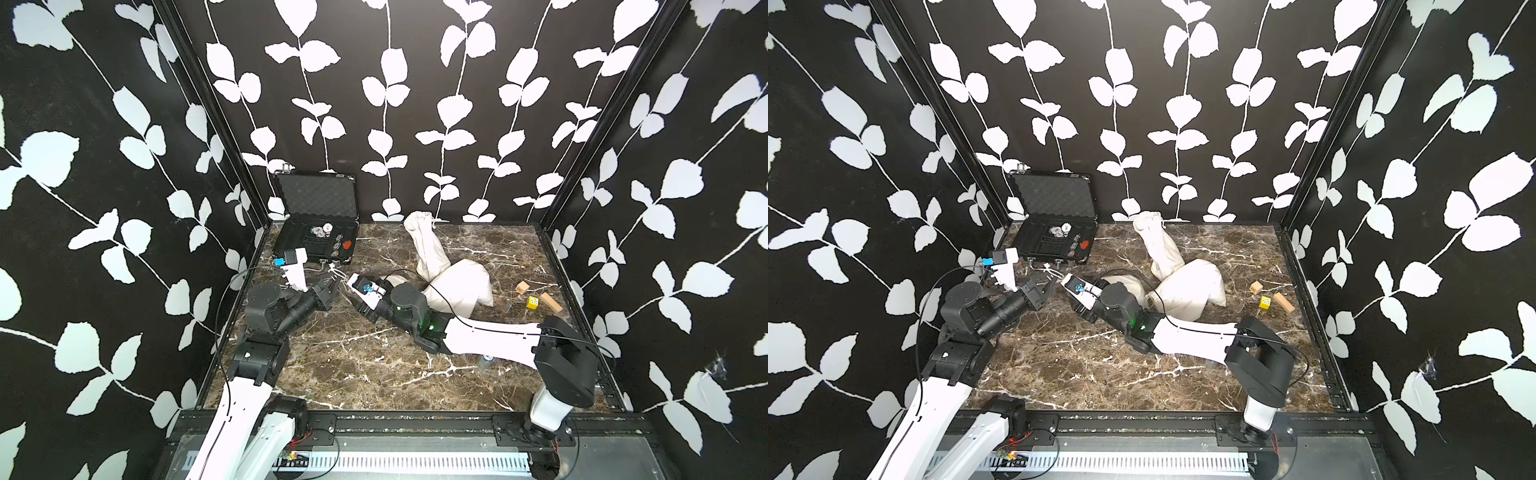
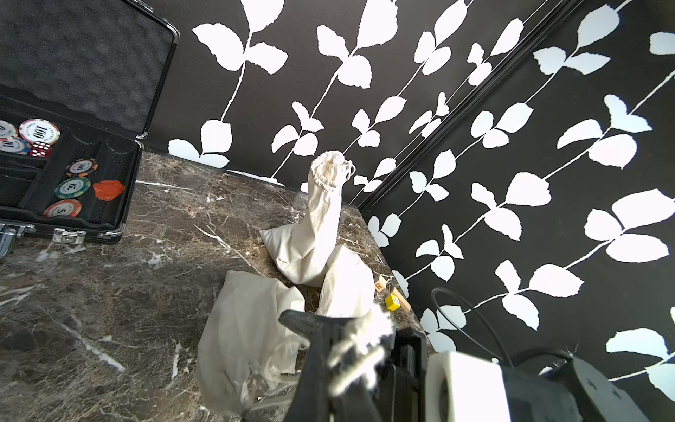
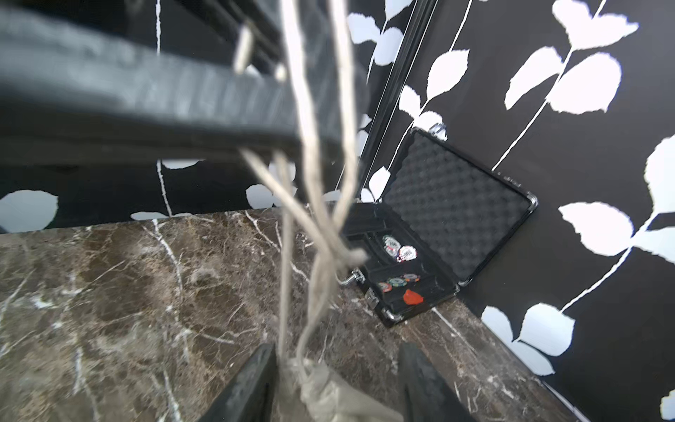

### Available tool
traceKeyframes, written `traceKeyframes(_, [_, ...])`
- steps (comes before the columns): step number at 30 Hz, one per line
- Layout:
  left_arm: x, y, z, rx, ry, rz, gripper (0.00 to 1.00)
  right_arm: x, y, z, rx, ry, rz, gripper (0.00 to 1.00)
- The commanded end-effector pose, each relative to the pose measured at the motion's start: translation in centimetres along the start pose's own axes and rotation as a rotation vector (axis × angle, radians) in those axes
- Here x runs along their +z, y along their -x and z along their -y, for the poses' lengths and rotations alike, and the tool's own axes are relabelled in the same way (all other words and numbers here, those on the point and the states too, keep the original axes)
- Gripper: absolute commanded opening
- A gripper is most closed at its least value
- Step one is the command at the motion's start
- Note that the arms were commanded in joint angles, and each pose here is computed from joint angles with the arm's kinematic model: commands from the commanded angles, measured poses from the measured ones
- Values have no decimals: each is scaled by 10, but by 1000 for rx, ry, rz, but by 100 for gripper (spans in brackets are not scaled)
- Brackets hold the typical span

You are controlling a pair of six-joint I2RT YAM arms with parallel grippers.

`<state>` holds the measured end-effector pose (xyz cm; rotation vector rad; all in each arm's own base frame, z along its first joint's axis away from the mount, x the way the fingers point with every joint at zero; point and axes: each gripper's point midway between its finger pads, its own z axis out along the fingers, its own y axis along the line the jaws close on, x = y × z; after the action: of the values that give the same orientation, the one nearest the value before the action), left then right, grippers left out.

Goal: Close the soil bag
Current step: Frap the soil bag at the center of the board.

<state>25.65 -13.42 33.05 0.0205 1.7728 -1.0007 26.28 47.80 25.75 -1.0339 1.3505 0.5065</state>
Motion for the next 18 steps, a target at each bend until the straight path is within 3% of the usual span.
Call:
traceKeyframes(1, [-3, 6, 8, 5, -19, 23, 0, 6, 16, 2, -27, -70, 48, 49])
traceKeyframes(5, [-3, 9, 9, -6, -18, 31, 0, 11, 5, 6, -38, -129, 20, 37])
traceKeyframes(9, [-5, 12, 8, -12, -5, 43, 0, 11, -8, 19, -39, -223, -16, 16])
traceKeyframes(13, [-17, 24, 3, -15, 74, 99, 0, 8, -39, 34, -103, -336, -120, 10])
traceKeyframes(18, [-32, 47, 7, -12, 137, 169, 0, -4, -122, 64, -176, -465, -356, 9])
